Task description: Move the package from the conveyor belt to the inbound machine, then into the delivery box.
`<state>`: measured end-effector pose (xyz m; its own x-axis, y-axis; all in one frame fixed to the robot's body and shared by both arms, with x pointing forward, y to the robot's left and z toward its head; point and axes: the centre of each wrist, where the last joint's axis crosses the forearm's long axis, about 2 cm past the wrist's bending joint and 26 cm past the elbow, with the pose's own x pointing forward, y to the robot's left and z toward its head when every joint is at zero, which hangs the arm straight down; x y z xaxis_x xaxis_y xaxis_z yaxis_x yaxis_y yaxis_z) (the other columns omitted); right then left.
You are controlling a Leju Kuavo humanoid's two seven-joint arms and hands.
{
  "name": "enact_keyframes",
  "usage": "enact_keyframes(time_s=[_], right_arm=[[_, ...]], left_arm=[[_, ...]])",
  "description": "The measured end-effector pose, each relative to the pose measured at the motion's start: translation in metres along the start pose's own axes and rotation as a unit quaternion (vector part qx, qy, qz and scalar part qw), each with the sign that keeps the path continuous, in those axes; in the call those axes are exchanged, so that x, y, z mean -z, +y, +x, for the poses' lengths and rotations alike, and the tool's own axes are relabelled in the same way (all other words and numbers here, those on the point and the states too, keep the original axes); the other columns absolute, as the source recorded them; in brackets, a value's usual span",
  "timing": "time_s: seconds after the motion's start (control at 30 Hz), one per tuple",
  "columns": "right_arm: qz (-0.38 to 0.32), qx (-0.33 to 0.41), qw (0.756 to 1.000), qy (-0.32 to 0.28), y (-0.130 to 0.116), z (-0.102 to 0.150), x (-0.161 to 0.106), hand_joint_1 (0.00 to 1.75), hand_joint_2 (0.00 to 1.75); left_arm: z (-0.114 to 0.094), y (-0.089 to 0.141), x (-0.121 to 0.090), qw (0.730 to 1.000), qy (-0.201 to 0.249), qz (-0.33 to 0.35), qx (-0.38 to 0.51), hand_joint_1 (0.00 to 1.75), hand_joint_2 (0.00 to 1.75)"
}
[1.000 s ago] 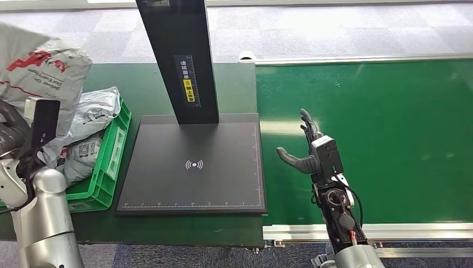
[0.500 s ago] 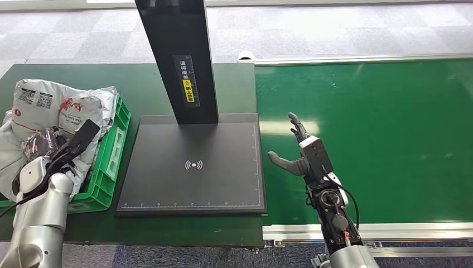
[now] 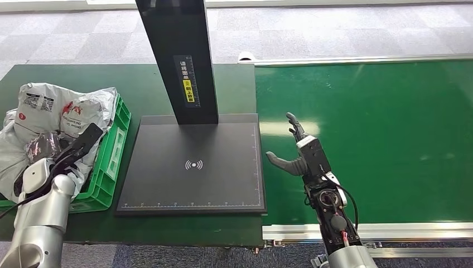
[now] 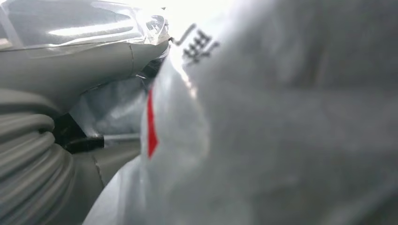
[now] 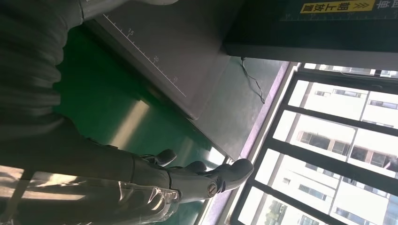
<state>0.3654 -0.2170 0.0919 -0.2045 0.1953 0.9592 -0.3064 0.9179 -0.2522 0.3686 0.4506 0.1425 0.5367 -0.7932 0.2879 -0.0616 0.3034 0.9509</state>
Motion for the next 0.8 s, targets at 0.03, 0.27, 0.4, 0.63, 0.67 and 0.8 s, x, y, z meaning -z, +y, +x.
enact_keyframes(time_s=[0.03, 0.27, 0.4, 0.63, 0.67, 0.8], right_arm=[[0.000, 0.000, 1.000, 0.000, 0.000, 0.000, 0.000, 0.00, 1.75], [-0.002, 0.034, 0.999, -0.001, 0.003, -0.001, -0.006, 0.00, 1.75], [-0.010, 0.088, 0.996, 0.000, 0.003, -0.003, -0.010, 0.00, 1.75], [-0.017, 0.106, 0.994, -0.009, 0.001, 0.000, -0.010, 0.00, 1.75], [-0.018, 0.105, 0.994, -0.009, 0.001, 0.000, -0.010, 0.00, 1.75], [-0.020, 0.104, 0.994, -0.010, 0.000, 0.000, -0.010, 0.00, 1.75]], left_arm=[[0.000, 0.000, 0.000, 1.000, 0.000, 0.009, -0.002, 0.00, 1.75], [0.007, 0.006, -0.005, 0.979, -0.064, 0.105, -0.161, 0.00, 0.00], [0.015, -0.001, -0.016, 0.943, -0.119, 0.084, -0.299, 0.00, 0.00], [0.037, 0.002, -0.032, 0.899, -0.216, 0.135, -0.357, 0.00, 0.00], [0.039, 0.003, -0.033, 0.893, -0.227, 0.134, -0.365, 0.00, 0.00], [0.042, 0.004, -0.035, 0.886, -0.238, 0.131, -0.375, 0.00, 0.00]])
